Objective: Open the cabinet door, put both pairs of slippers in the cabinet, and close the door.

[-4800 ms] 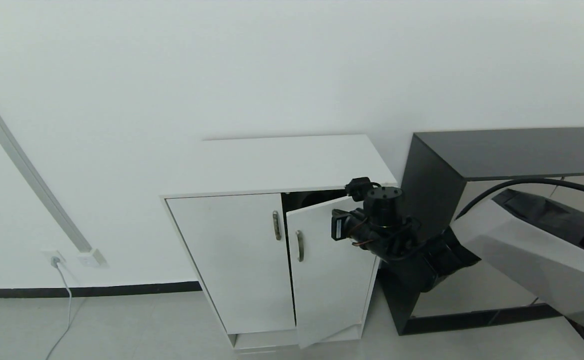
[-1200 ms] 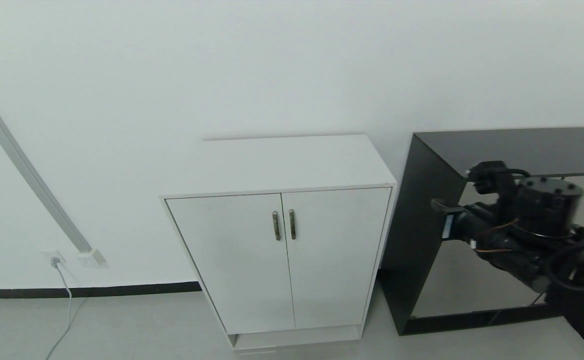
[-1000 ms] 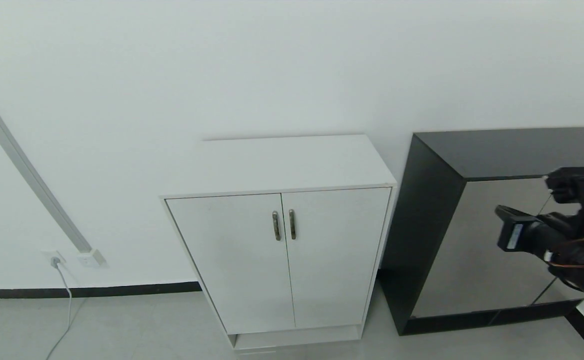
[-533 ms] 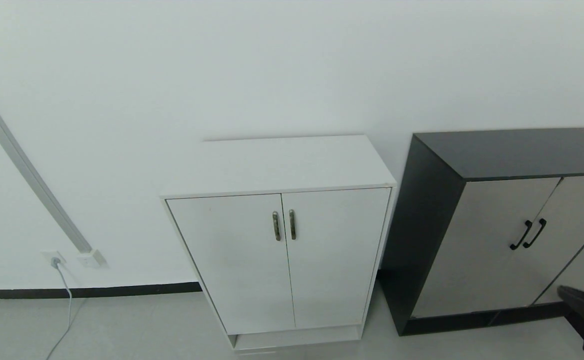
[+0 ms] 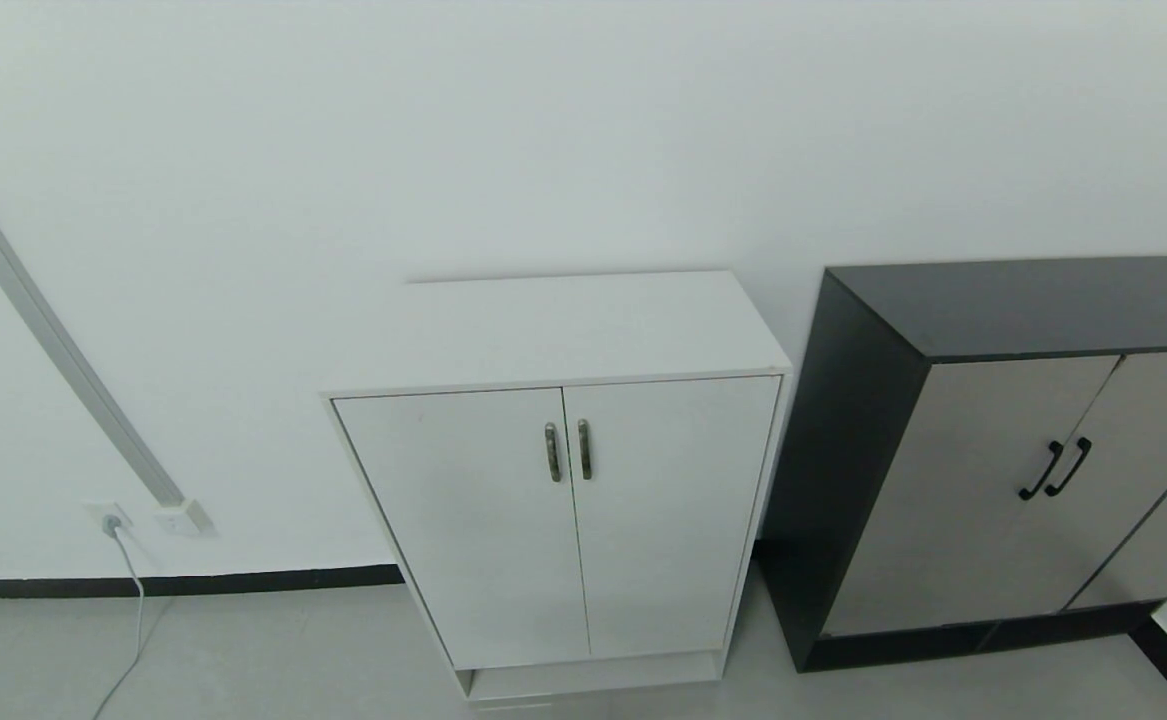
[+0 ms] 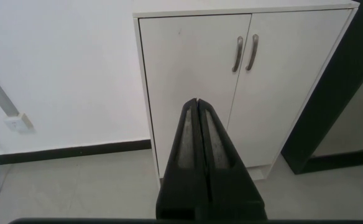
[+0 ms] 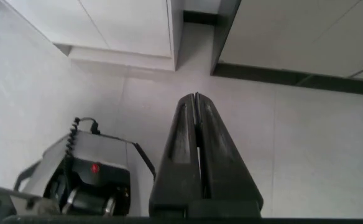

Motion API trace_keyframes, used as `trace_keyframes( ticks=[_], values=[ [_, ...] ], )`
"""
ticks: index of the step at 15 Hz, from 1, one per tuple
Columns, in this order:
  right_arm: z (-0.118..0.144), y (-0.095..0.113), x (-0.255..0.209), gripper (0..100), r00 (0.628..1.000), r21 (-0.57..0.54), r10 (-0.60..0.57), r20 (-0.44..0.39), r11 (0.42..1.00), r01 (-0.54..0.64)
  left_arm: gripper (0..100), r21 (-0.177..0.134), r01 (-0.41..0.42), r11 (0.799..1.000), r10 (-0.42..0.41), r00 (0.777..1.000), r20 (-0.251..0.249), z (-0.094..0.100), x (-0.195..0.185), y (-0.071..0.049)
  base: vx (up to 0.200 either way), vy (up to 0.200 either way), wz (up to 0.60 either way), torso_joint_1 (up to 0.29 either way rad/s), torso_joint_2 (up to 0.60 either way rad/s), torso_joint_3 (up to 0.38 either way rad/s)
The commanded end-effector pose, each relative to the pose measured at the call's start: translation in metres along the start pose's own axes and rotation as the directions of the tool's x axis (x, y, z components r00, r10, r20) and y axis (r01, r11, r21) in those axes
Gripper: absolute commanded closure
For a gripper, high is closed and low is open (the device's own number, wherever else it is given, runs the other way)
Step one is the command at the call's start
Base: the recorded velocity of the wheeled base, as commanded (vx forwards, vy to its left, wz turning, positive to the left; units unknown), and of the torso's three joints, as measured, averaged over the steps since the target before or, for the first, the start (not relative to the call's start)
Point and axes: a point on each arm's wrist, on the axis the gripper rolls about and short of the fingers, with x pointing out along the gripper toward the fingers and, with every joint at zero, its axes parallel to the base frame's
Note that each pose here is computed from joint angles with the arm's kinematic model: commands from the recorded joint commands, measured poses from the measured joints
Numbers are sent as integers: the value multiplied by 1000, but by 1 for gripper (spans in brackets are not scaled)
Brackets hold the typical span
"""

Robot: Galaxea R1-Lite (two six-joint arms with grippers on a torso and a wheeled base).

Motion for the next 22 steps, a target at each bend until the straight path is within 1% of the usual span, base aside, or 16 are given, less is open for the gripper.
trace_keyframes(
  ticks=[1, 4, 7, 9, 10, 11, 12, 14, 15, 16, 18, 20, 22],
  values=[
    [-10, 1, 0, 100, 998, -7, 6, -57, 1000, -7, 100, 0, -1, 1000, 1, 1000, -1, 0, 0, 0, 0, 0, 0, 0, 0, 0],
    [-15, 2, -2, 100, 996, -4, 14, -88, 1000, -15, 100, 0, 0, 1000, 0, 1000, 1, 0, 0, 0, 0, 0, 0, 0, 0, 0],
    [-24, 3, -7, 100, 990, -1, 25, -139, 1000, -25, 100, 0, -1, 1000, 1, 1000, -1, 0, 0, 0, 0, 0, 0, 0, 0, 0],
    [-25, 3, -8, 100, 991, 8, 35, -130, 999, -34, 100, 0, 0, 1000, 0, 1000, 1, 0, 0, 0, 0, 0, 0, 0, 0, 0],
    [-26, 4, -8, 100, 989, 13, 63, -134, 998, -62, 100, 0, 0, 1000, 0, 1000, -1, 0, 0, 0, 0, 0, 0, 0, 0, 0],
    [-31, 6, -10, 100, 980, 28, 113, -161, 994, -110, 100, 0, 0, 1000, 0, 1000, -1, 0, 0, 0, 0, 0, 0, 0, 0, 0],
    [-31, 6, -11, 100, 981, 53, 119, -154, 992, -112, 100, 0, 0, 1000, 0, 1000, 1, 0, 0, 0, 0, 0, 0, 0, 0, 0],
    [-32, 6, -16, 100, 990, 63, 101, -96, 993, -95, 100, 0, 0, 1000, 0, 1000, -1, 0, 0, 0, 0, 0, 0, 0, 0, 0],
    [-34, 6, -24, 100, 997, 66, 76, 4, 995, -76, 100, 1, 0, 1000, 0, 1000, -1, 0, 0, 0, 0, 0, 0, 0, 0, 0],
    [-37, 6, -30, 100, 994, 67, 46, 95, 996, -52, 100, 2, 0, 1000, 0, 1000, 1, 0, 0, 0, 0, 0, 0, 0, 0, 0],
    [-43, 7, -43, 100, 964, 66, 7, 264, 998, -25, 100, 0, -1, 1000, 1, 1000, 1, 0, 0, 0, 0, 0, 0, 0, 0, 0],
    [-47, 7, -48, 100, 937, 78, -33, 347, 997, 6, 100, 0, 0, 1000, 0, 1000, 1, 0, 0, 0, 0, 0, 0, 0, 0, 0],
    [-49, 8, -51, 100, 919, 99, -78, 386, 994, 43, 100, 0, -1, 1000, 1, 1000, -1, 0, 0, 0, 0, 0, 0, 0, 0, 0]
  ],
)
